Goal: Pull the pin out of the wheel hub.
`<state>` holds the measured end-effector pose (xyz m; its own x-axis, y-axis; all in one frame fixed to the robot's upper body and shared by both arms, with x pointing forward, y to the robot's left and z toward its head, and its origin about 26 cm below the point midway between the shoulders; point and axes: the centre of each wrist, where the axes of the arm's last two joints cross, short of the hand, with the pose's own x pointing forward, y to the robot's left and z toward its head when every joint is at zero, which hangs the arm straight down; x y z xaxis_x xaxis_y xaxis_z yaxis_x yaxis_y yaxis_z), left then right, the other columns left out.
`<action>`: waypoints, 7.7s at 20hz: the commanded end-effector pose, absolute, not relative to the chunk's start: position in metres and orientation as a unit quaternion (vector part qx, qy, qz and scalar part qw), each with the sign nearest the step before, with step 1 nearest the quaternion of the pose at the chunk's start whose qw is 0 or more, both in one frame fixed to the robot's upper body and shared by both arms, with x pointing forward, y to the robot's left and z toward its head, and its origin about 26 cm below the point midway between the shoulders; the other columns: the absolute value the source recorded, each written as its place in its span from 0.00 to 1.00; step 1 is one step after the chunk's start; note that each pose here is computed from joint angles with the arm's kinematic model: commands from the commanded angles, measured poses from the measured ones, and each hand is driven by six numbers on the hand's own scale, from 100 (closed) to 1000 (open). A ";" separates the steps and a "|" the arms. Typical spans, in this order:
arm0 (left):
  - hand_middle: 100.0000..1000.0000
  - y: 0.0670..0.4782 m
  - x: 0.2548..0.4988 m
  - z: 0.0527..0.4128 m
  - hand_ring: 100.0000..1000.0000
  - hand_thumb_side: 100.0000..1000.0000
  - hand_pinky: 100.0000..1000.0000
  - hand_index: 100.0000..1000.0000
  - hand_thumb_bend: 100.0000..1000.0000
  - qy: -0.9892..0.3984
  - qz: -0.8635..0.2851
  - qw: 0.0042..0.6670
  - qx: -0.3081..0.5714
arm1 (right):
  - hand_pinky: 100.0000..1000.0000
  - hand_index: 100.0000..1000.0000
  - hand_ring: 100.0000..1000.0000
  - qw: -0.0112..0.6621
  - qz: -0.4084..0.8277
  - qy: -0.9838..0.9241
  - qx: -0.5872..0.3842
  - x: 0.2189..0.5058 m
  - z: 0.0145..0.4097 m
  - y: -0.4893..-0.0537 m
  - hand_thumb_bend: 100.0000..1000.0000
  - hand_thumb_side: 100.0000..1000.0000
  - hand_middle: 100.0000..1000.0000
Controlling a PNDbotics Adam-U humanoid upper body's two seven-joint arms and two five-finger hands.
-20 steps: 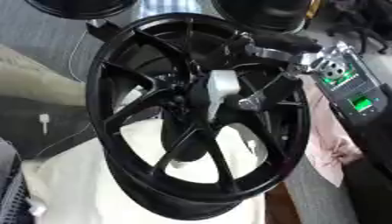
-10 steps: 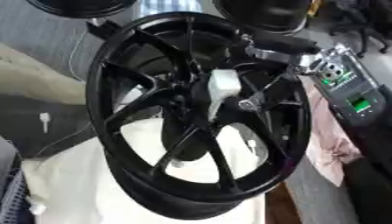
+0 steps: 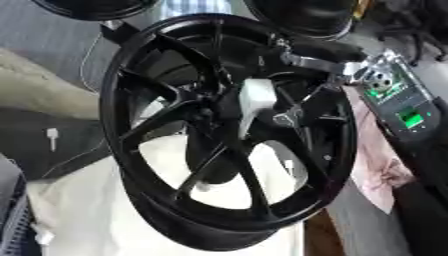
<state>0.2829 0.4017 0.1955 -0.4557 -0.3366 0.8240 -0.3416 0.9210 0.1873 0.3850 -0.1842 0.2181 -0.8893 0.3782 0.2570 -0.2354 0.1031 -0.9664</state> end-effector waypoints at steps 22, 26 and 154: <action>0.41 0.401 0.280 0.209 0.38 0.73 0.23 0.57 0.00 -0.862 -0.015 0.463 0.204 | 0.81 0.73 0.79 0.249 0.670 -0.698 -0.050 0.389 0.220 -0.194 0.01 0.28 0.34; 0.41 0.402 0.280 0.209 0.38 0.73 0.23 0.57 0.00 -0.862 -0.015 0.463 0.204 | 0.81 0.77 0.79 0.252 0.673 -0.694 -0.044 0.389 0.219 -0.194 0.00 0.30 0.34; 0.40 0.410 0.272 0.211 0.36 0.70 0.22 0.55 0.00 -0.868 0.028 0.439 0.231 | 0.95 0.93 1.00 0.458 0.286 -0.793 -0.283 0.320 0.265 -0.474 0.00 0.67 0.91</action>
<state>0.2748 0.4082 0.1991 -0.4842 -0.3501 0.8019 -0.4114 0.8999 0.1446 0.3250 -0.4696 0.2481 -0.3982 0.6806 0.6150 0.1355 0.7067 -0.6944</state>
